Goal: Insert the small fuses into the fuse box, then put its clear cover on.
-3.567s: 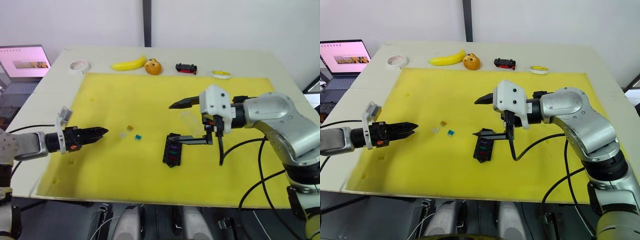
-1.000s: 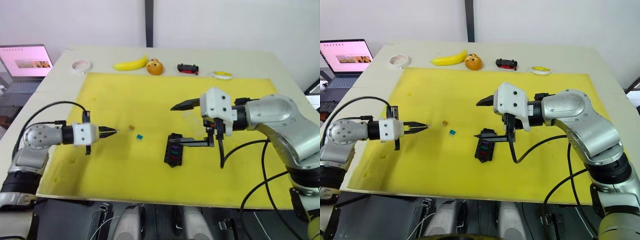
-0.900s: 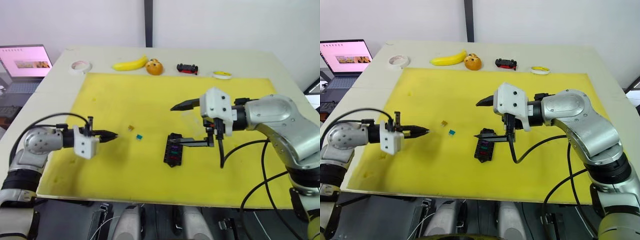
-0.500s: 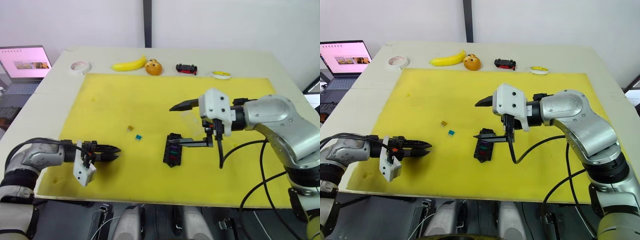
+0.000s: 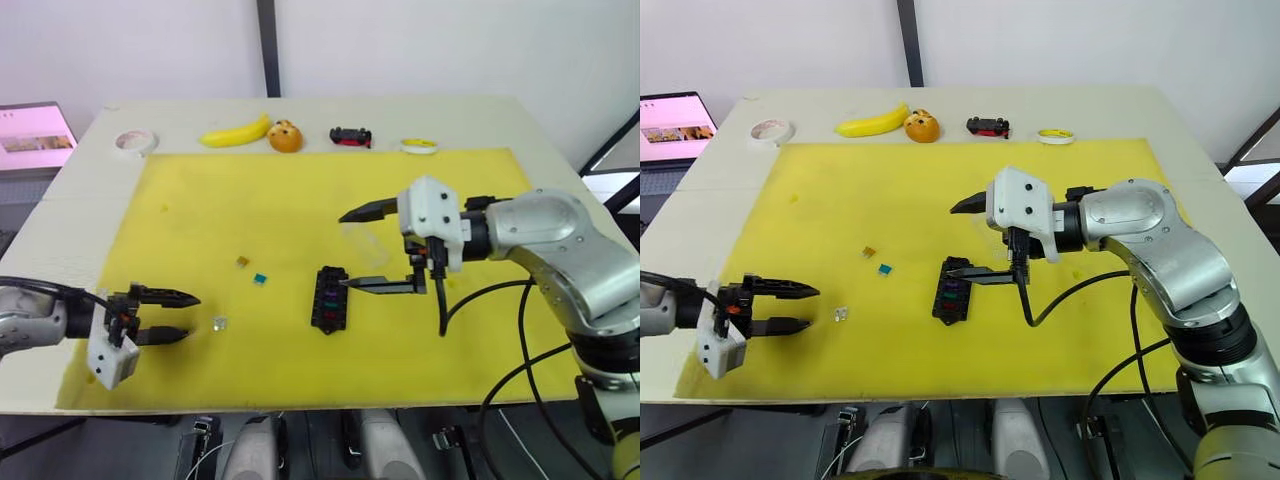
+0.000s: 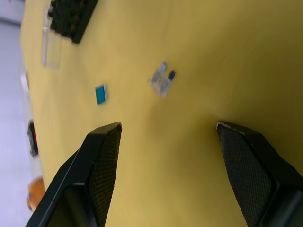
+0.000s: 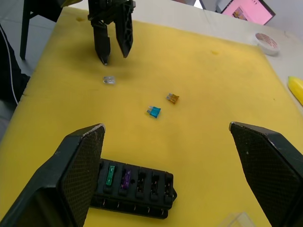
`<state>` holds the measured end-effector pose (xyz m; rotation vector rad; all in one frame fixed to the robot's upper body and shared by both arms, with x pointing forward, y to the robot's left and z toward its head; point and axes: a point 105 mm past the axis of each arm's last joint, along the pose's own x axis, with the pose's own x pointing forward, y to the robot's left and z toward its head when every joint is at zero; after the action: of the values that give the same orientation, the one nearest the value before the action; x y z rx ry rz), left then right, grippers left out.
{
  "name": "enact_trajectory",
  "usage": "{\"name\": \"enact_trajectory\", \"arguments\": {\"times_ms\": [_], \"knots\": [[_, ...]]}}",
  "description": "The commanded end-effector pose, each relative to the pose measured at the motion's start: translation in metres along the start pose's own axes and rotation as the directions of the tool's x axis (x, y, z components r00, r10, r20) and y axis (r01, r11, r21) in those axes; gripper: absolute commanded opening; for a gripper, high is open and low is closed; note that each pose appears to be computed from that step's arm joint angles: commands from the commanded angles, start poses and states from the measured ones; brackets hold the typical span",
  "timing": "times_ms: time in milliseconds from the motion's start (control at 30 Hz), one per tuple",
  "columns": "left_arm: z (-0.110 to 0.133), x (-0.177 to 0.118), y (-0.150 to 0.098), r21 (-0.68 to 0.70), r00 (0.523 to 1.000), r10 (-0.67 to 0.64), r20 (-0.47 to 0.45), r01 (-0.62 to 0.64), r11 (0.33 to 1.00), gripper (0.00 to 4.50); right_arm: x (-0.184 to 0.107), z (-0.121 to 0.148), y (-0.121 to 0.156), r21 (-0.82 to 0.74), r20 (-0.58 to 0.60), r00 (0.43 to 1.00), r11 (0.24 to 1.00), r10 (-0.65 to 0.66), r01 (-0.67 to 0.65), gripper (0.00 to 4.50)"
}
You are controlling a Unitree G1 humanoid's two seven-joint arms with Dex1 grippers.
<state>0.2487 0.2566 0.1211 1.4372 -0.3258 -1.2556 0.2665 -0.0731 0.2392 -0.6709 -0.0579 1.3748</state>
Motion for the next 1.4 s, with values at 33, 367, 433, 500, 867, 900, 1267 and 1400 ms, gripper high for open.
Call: {"name": "enact_trajectory", "arguments": {"times_ms": [33,367,433,500,867,900,1267,1400], "knots": [[-0.013,-0.013,0.010,-0.372,0.993,0.064,-0.100,-0.097,0.923,3.37,-0.002,0.010,-0.001,-0.055,0.017,1.000,0.998,0.000,0.001,4.50],[0.045,-0.020,0.040,-0.936,0.958,0.282,0.058,0.150,-0.317,3.37,0.002,0.010,0.001,-0.051,0.024,0.999,0.998,0.027,-0.026,4.50],[0.052,-0.022,0.039,-0.855,0.951,0.306,0.052,0.200,-0.479,3.37,0.003,0.011,0.002,-0.050,0.026,0.999,0.998,0.031,-0.030,4.50],[0.060,-0.019,0.035,-0.786,0.948,0.317,0.039,0.225,-0.576,3.37,0.003,0.011,0.002,-0.049,0.026,0.999,0.998,0.033,-0.031,4.50],[0.069,0.016,-0.005,-0.591,0.952,0.296,-0.083,0.192,-0.783,3.37,0.003,0.013,0.005,-0.036,0.031,0.999,0.999,0.032,-0.031,4.50],[0.066,0.019,-0.006,-0.578,0.946,0.307,-0.100,0.196,-0.792,3.37,0.003,0.013,0.005,-0.039,0.032,0.999,0.999,0.034,-0.032,4.50],[0.054,0.029,-0.002,-0.529,0.936,0.343,-0.080,0.252,-0.810,1.06,0.012,0.034,0.015,0.134,0.132,0.979,0.976,0.153,-0.171,4.50],[0.051,0.030,-0.002,-0.515,0.944,0.325,-0.046,0.257,-0.818,1.06,0.020,0.043,0.015,0.177,0.159,0.972,0.963,0.176,-0.203,4.50]]}}
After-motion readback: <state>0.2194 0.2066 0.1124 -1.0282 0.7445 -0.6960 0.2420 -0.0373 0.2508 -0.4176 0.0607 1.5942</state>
